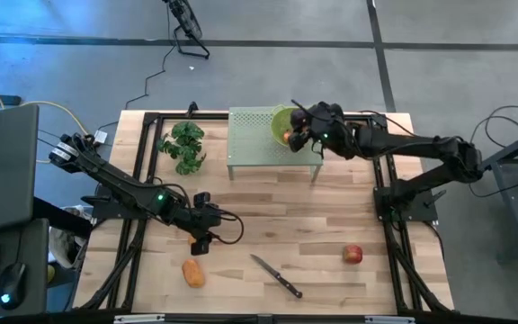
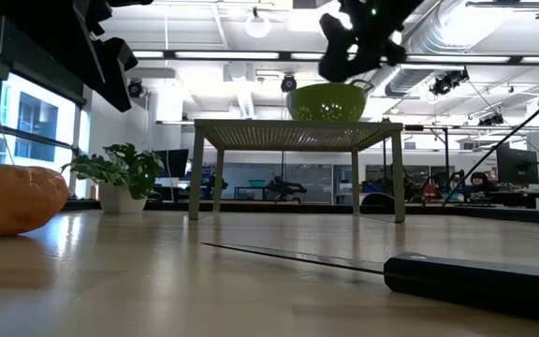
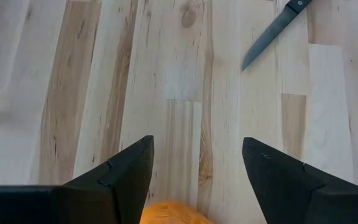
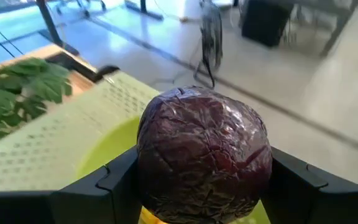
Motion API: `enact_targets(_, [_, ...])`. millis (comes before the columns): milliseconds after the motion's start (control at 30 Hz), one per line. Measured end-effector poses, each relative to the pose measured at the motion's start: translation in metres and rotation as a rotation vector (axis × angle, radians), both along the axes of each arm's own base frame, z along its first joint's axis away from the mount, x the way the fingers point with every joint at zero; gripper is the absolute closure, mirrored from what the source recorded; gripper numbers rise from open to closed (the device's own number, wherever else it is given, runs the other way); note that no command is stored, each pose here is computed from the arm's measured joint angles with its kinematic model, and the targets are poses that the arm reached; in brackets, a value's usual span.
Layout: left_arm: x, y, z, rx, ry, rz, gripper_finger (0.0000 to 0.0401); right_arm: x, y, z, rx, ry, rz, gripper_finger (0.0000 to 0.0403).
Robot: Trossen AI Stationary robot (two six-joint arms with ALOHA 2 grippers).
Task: Pick & Place Fruit
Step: Put the black plum into the green strainer bowl on the top shelf
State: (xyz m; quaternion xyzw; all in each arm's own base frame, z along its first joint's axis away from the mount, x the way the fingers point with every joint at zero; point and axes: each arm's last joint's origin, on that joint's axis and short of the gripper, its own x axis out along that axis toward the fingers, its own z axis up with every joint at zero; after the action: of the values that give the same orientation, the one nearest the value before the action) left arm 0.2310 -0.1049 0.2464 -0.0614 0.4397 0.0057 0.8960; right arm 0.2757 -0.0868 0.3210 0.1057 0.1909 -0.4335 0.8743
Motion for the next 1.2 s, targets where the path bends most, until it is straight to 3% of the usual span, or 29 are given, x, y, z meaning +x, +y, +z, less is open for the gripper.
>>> enact_targets(267, [0.0, 0.0, 0.0, 0.0, 0.0, 0.0, 0.016, -0.009, -0.014, -0.008, 0.126, 0.032, 0.015, 0.0156])
enact_targets(900, [0.0, 0.0, 0.0, -0.002, 0.0, 0.002, 0.016, -0.009, -0.011, -0.012, 0.195, 0.072, 0.134, 0.0153])
enact_targets(1200, [0.0, 0.0, 0.0, -0.002, 0.0, 0.002, 0.016, -0.009, -0.012, -0.013, 0.22, 0.052, 0.126, 0.0073])
